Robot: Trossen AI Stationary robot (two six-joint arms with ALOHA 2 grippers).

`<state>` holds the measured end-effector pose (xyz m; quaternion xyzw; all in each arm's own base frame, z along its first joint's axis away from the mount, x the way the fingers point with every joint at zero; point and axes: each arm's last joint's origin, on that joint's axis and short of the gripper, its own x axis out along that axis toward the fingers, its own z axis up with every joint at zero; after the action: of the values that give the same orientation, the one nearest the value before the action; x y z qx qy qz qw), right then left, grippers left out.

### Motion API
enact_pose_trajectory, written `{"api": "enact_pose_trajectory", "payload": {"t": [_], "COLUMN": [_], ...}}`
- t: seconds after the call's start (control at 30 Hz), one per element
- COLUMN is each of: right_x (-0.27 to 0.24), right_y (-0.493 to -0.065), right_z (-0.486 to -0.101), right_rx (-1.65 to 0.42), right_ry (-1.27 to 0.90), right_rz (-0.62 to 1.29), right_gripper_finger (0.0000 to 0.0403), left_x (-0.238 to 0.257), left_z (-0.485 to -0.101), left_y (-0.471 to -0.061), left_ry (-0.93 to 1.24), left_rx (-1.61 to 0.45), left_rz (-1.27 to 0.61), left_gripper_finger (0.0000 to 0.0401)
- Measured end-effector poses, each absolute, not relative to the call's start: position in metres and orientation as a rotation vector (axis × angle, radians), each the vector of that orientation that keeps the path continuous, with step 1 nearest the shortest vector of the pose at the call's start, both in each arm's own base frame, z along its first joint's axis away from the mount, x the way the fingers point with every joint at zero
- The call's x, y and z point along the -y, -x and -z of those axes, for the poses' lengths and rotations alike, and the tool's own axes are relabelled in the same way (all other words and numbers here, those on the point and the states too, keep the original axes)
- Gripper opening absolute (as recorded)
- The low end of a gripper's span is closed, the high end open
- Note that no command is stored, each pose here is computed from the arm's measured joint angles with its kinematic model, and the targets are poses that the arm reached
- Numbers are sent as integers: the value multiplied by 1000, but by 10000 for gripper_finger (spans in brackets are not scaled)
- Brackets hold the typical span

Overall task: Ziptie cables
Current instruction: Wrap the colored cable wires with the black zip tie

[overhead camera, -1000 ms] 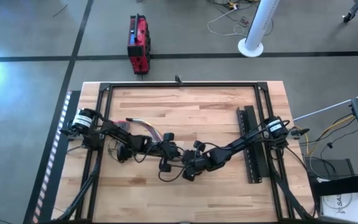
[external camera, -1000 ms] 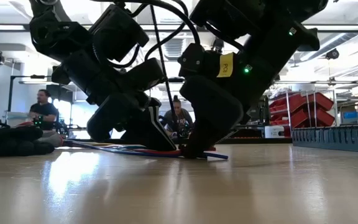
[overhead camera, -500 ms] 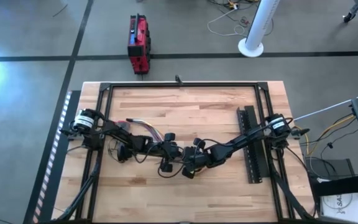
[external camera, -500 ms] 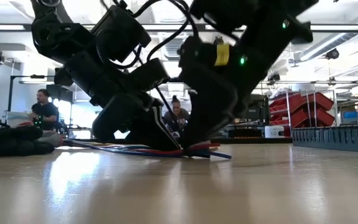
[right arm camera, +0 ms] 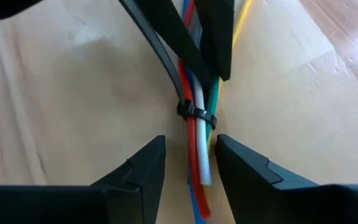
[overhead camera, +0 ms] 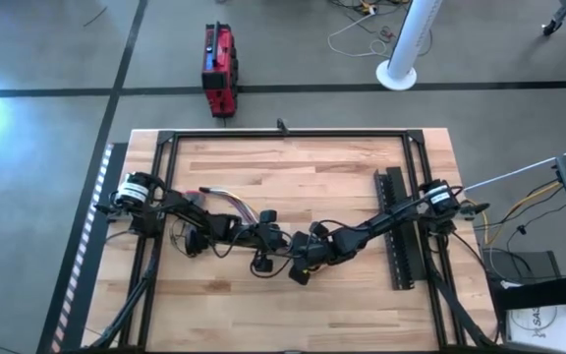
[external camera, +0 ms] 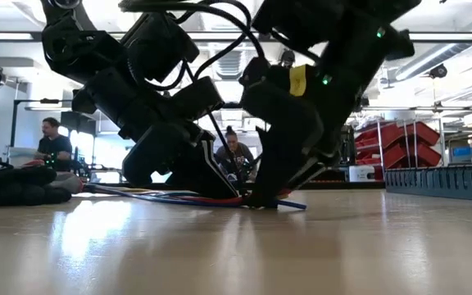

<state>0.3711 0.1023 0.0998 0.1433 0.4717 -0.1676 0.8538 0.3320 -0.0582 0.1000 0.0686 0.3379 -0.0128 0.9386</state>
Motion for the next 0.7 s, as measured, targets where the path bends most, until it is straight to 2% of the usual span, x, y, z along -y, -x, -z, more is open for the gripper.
{"api": "enact_pose_trajectory", "payload": {"t": [0.7], "right_x": [-102], "right_y": [-382], "right_z": [-89], "right_rx": [-885], "right_ry": [-178], "right_rz": [346], "right_gripper_finger": [60], "left_x": [59], "left_z": [-101], "left_y": [-333], "left_ry": [-137], "left_rx": [-670], "left_rz": [27], "left_gripper_finger": [20]}}
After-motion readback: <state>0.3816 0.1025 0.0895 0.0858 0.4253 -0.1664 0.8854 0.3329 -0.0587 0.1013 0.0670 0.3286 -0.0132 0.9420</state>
